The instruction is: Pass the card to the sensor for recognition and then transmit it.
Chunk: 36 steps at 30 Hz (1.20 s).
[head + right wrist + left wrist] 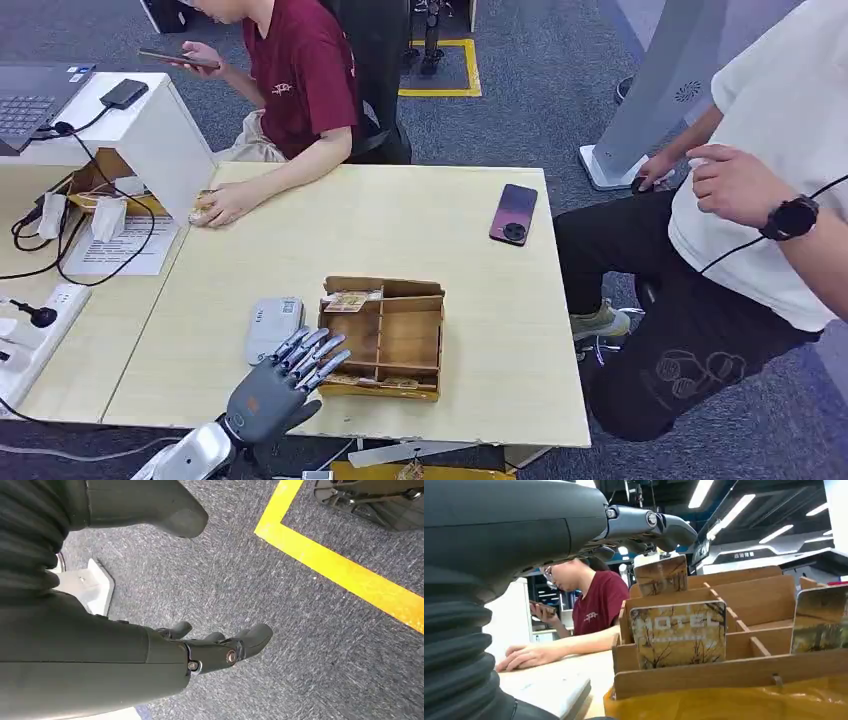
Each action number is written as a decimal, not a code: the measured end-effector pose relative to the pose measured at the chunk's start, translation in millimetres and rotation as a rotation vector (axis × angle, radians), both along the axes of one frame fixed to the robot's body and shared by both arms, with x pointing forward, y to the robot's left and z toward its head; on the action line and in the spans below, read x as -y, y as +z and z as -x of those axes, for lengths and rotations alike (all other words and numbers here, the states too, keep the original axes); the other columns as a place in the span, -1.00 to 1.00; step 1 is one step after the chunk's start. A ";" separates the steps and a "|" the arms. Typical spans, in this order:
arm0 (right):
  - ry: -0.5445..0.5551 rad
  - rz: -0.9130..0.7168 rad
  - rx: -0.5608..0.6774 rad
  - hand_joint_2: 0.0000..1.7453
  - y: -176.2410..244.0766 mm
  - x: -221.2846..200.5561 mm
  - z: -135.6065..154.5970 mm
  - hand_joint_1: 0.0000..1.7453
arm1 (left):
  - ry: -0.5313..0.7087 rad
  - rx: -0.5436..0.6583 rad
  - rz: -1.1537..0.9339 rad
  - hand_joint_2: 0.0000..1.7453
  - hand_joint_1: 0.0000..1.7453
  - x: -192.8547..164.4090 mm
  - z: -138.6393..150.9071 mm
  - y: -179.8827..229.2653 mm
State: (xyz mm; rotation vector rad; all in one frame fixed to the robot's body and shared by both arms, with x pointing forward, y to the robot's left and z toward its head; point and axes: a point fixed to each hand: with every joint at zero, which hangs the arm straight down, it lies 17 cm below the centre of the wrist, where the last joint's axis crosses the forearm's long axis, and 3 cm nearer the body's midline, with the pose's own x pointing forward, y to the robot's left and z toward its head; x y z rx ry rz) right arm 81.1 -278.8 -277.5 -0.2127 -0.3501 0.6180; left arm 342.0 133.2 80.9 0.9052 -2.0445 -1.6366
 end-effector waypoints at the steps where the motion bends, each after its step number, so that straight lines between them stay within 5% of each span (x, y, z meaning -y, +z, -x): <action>1: 0.000 0.000 0.000 1.00 0.0 0.0 0.0 -1.00 | 0.001 -0.001 -0.001 1.00 -1.00 -0.1 -0.2 -0.5; 36: -0.004 0.001 0.002 1.00 0.1 1.4 -0.6 -1.00 | -0.033 -0.106 0.067 1.00 -1.00 14.6 2.7 -6.8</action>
